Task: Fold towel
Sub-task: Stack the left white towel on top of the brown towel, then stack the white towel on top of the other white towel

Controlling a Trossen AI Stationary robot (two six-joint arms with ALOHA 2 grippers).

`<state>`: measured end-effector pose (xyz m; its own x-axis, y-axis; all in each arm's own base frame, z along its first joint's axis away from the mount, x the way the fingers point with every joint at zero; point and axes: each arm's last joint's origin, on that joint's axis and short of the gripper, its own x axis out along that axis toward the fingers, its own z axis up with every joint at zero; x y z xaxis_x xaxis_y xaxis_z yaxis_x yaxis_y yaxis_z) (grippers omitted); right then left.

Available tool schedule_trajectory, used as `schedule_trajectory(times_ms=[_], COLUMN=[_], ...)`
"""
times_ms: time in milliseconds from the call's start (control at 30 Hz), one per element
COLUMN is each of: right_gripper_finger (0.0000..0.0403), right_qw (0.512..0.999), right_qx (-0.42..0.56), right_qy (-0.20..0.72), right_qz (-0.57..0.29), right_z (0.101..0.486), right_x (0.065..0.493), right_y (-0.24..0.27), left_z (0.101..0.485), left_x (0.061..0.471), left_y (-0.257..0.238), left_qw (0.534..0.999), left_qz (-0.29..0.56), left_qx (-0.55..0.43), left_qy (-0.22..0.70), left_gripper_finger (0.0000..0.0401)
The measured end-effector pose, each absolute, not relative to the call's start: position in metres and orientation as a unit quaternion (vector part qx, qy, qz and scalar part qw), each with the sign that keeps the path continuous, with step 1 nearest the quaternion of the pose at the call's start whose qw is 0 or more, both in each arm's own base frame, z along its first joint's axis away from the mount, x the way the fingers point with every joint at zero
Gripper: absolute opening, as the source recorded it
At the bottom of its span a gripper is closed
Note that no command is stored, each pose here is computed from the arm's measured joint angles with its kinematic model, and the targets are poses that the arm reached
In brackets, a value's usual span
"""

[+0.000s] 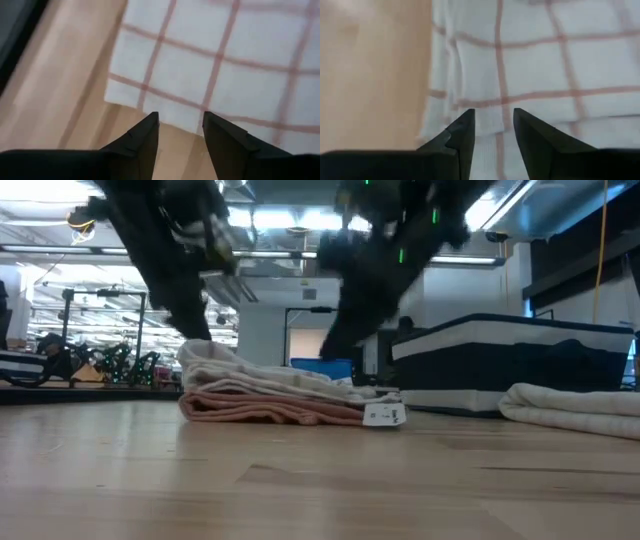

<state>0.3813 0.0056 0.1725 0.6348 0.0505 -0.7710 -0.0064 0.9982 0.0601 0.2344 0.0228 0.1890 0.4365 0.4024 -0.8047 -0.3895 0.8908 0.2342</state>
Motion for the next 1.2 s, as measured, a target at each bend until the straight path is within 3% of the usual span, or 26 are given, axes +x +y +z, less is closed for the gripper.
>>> schedule_trajectory(times_ms=[233, 400, 633, 800, 933, 1100, 1200], right_gripper_finger=[0.0138, 0.0138, 0.0138, 0.0147, 0.0187, 0.0238, 0.0258], right_qw=[0.865, 0.805, 0.736, 0.718, 0.688, 0.658, 0.675], right_qx=[0.026, 0.087, 0.173, 0.193, 0.234, 0.255, 0.282], right_qy=[0.502, 0.586, 0.641, 0.643, 0.632, 0.639, 0.609], right_qz=[0.008, -0.024, -0.131, -0.184, -0.270, -0.307, -0.305], right_z=[0.255, 0.275, 0.254, 0.232, 0.211, 0.182, 0.171], right_x=[0.346, 0.300, 0.255, 0.243, 0.236, 0.227, 0.230], right_y=[0.028, 0.059, 0.114, 0.126, 0.117, 0.112, 0.113], left_z=[0.233, 0.244, 0.231, 0.218, 0.213, 0.213, 0.213], left_x=[0.219, 0.231, 0.254, 0.261, 0.263, 0.262, 0.262], left_y=[0.017, 0.005, -0.011, -0.016, -0.018, -0.022, -0.024], left_qw=[0.903, 0.939, 0.951, 0.945, 0.942, 0.942, 0.943], left_qz=[0.239, 0.182, 0.137, 0.133, 0.136, 0.133, 0.129], left_qx=[-0.038, -0.038, -0.029, -0.029, -0.041, -0.053, -0.051], left_qy=[0.356, 0.288, 0.276, 0.297, 0.305, 0.304, 0.304], left_gripper_finger=[0.0139, 0.0141, 0.0141, 0.0141, 0.0141, 0.0141, 0.0141])
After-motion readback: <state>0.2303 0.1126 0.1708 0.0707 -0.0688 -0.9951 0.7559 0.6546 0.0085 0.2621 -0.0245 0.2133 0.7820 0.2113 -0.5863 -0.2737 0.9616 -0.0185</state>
